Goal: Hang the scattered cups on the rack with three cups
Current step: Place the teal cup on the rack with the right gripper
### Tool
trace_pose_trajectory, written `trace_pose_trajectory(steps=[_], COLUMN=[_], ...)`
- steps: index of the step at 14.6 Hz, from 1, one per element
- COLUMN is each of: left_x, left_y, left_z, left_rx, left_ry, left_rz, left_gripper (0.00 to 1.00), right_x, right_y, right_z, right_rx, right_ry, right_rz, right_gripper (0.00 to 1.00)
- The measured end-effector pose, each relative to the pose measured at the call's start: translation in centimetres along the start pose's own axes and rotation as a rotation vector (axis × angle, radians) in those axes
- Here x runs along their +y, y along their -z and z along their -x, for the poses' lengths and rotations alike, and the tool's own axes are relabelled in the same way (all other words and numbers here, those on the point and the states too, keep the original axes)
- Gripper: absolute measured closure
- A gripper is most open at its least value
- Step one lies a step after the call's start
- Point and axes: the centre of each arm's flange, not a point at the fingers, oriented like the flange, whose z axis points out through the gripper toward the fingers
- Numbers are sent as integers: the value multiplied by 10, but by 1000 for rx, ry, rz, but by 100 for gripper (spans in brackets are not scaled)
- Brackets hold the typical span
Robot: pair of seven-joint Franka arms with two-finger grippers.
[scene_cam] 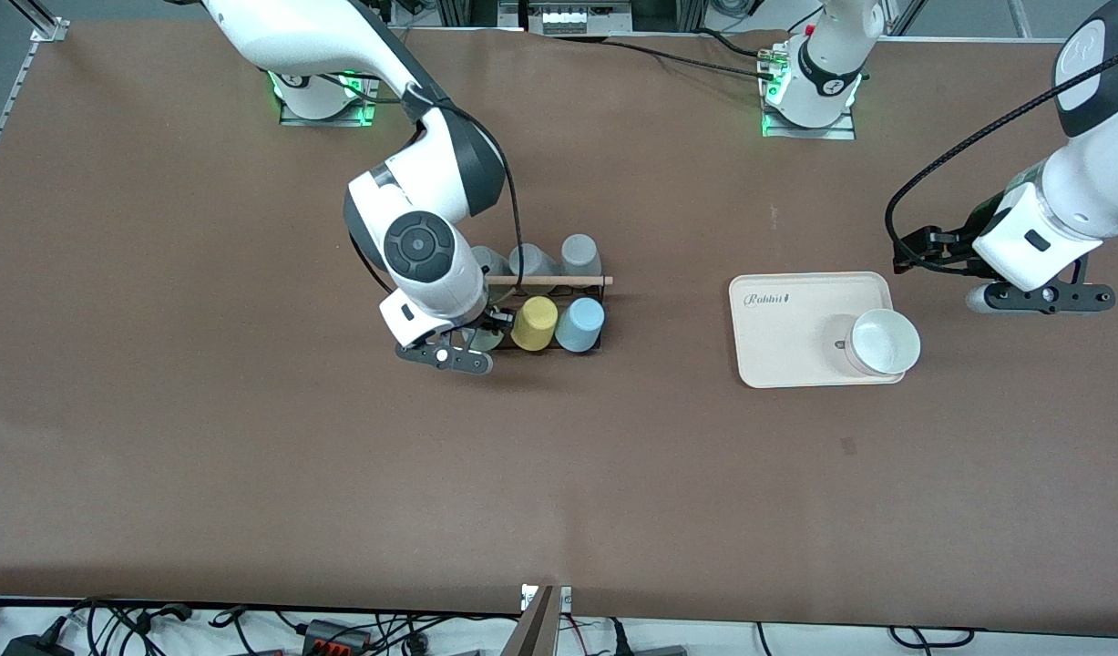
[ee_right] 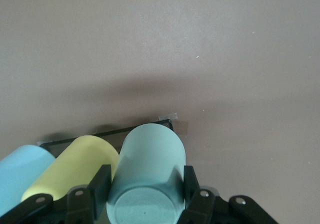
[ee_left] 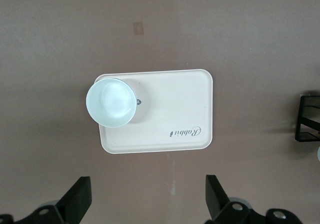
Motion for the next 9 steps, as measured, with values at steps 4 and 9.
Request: trace_pose_trajectory(steps=[4, 9], left_x=[-4, -3], left_y=[-1, -1], left_z=[2, 3], left_rx=[-11, -20], left_ry=[-6, -8], left_rz=[-55, -56], left_gripper=[0, 0], right_x=[-5, -7], right_y=[-16, -15], right_z=[1, 0], right_rx=[-4, 0], right_ry=[5, 5], right_rz=[3, 0], right_gripper=[37, 14])
